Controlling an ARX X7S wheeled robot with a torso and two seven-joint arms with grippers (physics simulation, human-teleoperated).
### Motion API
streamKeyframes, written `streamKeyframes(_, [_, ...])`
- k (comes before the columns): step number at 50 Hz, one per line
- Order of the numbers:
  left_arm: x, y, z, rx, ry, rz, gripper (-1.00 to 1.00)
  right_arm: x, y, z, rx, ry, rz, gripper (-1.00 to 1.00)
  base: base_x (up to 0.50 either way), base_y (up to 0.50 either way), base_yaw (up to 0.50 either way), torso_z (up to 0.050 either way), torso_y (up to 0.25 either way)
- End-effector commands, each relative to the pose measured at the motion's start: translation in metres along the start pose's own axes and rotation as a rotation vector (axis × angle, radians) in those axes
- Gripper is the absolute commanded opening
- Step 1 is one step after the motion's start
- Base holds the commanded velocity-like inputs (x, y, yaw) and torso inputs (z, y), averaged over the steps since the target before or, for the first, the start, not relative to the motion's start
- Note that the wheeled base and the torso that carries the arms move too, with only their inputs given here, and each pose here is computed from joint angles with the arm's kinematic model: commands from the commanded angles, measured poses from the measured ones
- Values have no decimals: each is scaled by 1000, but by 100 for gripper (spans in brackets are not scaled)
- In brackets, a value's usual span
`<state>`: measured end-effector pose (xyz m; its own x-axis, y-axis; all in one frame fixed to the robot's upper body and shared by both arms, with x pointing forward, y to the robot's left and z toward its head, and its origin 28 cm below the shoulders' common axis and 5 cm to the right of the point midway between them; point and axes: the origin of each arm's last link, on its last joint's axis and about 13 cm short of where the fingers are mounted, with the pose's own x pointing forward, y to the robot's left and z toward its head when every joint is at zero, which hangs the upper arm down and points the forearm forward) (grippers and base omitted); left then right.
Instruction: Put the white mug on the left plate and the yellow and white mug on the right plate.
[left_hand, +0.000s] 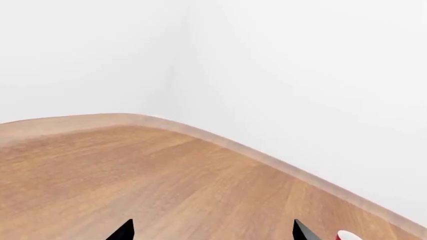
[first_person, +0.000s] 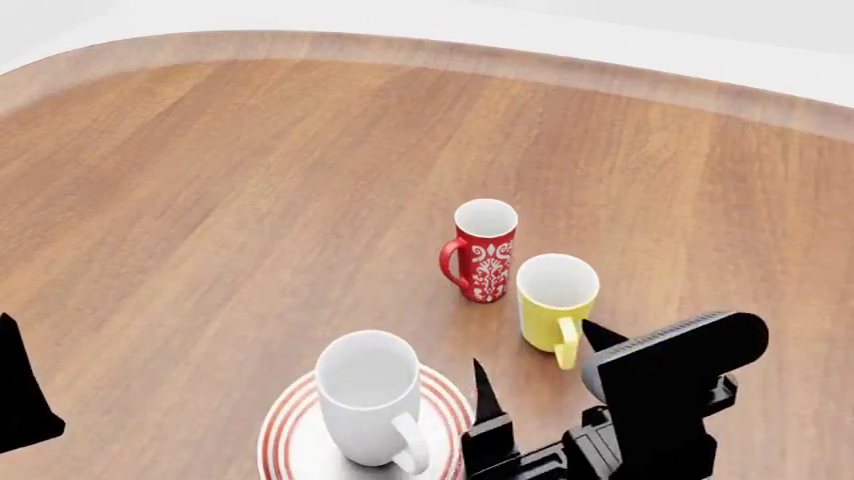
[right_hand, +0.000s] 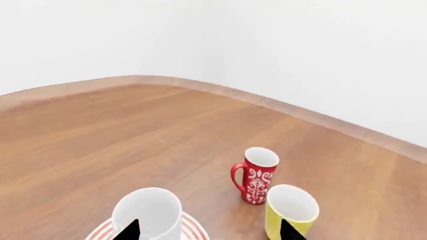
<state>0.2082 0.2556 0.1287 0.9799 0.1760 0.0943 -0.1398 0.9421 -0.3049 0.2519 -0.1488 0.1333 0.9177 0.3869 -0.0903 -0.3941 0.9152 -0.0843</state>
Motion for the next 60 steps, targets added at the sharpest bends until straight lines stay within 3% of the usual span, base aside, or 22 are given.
streamKeyframes(1, [1,1,0,-2,-3,0,100,26,-11,5,1,-67,-95,100,0,0,0,0,0])
streamKeyframes(12, [-2,0,1,-5,-5,0,100,62,-21,3,-4,42,-197,100,0,0,0,0,0])
streamKeyframes(13, [-2,0,1,-7,-5,0,100,66,-22,-1,65,65,-174,100,0,0,0,0,0])
streamKeyframes(16, [-2,0,2,-8,-6,0,100,75,-25,-6,43,97,-199,100,0,0,0,0,0])
streamKeyframes(28, [-4,0,3,-9,-5,-1,100,102,-32,-12,97,149,-228,100,0,0,0,0,0])
streamKeyframes(39, [-4,-1,2,-9,-3,-2,100,115,-39,-23,159,182,-243,100,0,0,0,0,0])
streamKeyframes(40, [-4,-1,2,-8,-3,-2,100,115,-39,-23,195,169,-232,100,0,0,0,0,0])
streamKeyframes(60, [-3,0,1,-2,-11,0,100,117,-40,-24,198,147,-210,100,0,0,0,0,0])
